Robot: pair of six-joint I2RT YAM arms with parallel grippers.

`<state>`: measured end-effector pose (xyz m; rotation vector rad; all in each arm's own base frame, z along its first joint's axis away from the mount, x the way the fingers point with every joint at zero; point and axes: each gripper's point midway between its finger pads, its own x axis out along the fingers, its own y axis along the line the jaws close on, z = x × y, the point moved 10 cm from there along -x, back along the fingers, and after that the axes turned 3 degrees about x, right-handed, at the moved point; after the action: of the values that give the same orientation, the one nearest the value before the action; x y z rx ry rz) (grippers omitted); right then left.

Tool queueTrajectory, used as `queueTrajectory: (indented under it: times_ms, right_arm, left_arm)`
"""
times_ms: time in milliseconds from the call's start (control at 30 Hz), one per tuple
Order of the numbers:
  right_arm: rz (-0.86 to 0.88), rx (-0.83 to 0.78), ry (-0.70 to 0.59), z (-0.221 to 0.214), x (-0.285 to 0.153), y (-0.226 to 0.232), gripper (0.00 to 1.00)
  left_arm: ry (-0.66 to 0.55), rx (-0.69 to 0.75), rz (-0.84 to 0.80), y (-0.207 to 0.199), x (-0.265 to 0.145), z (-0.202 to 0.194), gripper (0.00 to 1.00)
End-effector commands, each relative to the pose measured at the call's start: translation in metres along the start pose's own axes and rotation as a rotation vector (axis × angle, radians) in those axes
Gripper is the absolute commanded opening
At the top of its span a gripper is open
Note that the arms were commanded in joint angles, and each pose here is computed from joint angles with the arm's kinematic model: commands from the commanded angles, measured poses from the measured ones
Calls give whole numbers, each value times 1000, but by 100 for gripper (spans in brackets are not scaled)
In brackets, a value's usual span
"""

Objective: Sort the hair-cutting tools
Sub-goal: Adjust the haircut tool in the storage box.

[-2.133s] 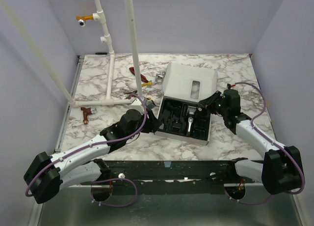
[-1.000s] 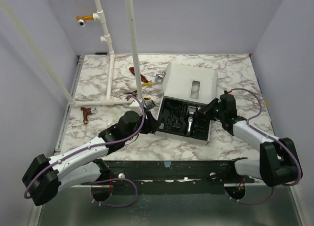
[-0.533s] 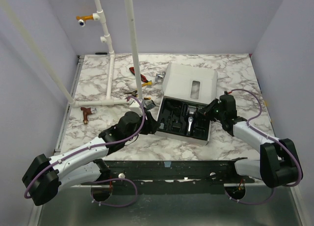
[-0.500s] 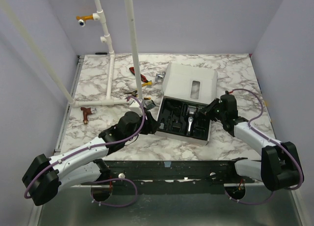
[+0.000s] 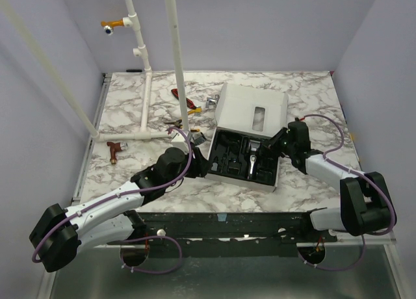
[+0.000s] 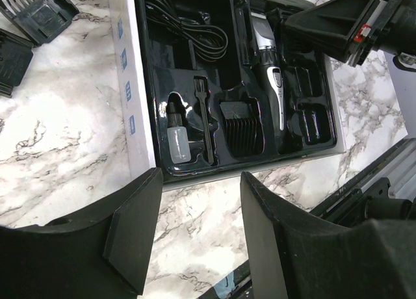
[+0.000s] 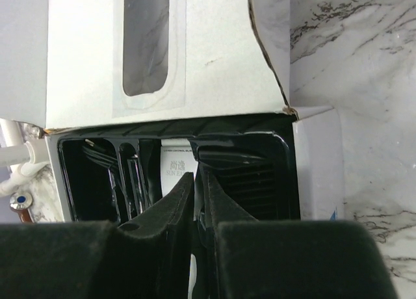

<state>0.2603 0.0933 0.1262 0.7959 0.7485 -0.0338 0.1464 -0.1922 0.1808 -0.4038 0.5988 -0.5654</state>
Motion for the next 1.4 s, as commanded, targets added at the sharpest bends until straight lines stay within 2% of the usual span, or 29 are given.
queueTrajectory:
  times_ms: [0,100,200,600,1000,1100,1200,1367]
  right_arm:
    - [-193,-21,20,-13,5,-33,15]
    - [-157,-49,-15,-4,-1,-23,15]
    - [-224,-65,-37,3,-2,-23,15]
    - [-359,-95,13,-16,5,-54,13]
    - [-437,-95,73,-19,16,-60,11]
    - [-405,-86,64,-17,12,-55,11]
    - [-296,-56,22,-9,0,-37,16]
    - [-155,-47,-26,16,-23,3,34]
  left_arm:
    - [-12,-2,0,2,0,-2,53]
    - [-17,-1,-1,3,0,-1,53]
    - [-16,-2,-4,2,0,-1,53]
    - [-15,2,-11,2,1,-2,53]
    - [-15,2,-7,3,1,-3,53]
    - [-21,2,-9,3,0,-3,53]
    - [-35,3,-13,3,-2,0,53]
    - [-40,5,-24,1,-3,4,53]
